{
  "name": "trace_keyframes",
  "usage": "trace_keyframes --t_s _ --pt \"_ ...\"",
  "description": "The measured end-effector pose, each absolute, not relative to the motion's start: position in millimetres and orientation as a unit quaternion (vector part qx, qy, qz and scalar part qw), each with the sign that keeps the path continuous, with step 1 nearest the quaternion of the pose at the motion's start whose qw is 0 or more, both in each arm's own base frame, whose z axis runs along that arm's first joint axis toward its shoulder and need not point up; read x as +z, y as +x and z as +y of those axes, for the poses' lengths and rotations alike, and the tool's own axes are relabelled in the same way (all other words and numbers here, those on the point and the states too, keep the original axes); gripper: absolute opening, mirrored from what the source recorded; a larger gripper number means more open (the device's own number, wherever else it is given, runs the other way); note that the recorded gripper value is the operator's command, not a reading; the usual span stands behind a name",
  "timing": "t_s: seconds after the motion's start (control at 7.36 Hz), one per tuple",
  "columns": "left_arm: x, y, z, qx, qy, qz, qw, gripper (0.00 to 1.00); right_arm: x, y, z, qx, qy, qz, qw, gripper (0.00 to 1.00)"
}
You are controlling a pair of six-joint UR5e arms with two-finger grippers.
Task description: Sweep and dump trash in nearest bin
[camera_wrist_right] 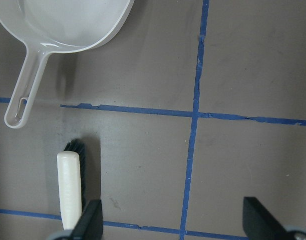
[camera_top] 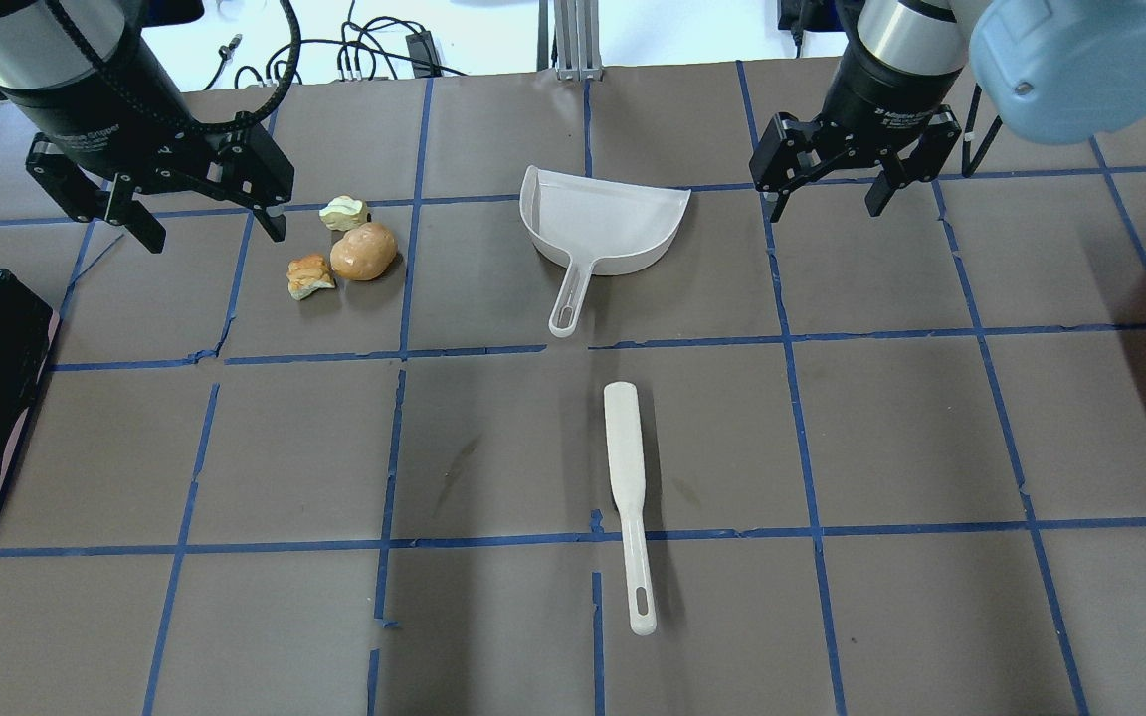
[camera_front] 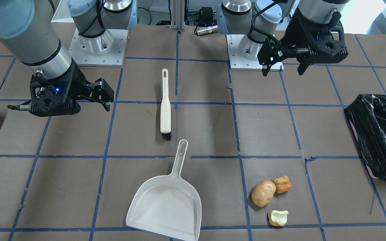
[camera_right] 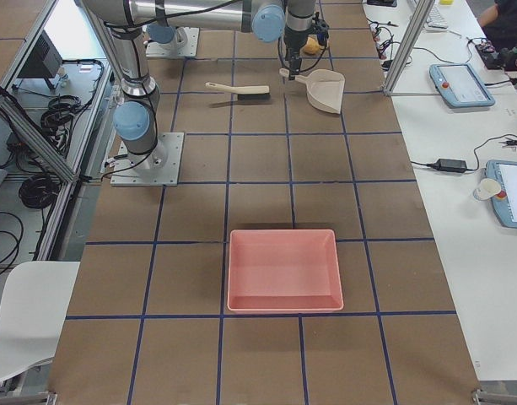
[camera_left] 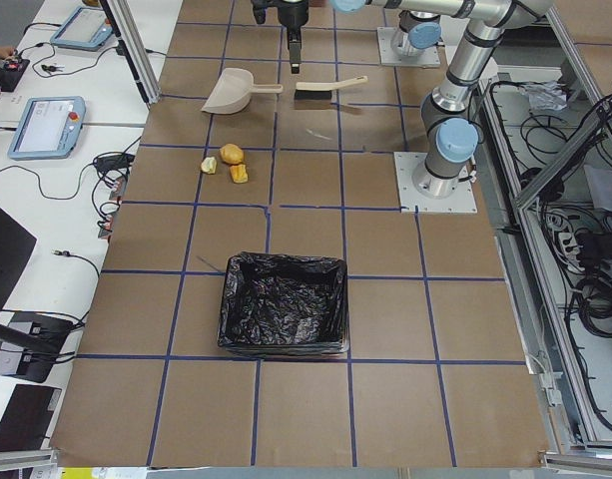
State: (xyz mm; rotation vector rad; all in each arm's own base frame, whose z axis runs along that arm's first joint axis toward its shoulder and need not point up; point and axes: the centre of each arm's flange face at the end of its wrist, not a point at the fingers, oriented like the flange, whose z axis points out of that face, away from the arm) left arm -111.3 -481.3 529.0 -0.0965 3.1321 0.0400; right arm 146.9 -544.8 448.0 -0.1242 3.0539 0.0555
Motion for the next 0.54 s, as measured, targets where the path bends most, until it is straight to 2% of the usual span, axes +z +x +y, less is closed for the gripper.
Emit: trace_keyframes --t_s 0.54 --pt "527.1 -112.6 -482.6 0.013 -0.029 0.999 0.004 1.00 447.5 147.0 -545.0 0.019 -0.041 0.998 0.043 1.00"
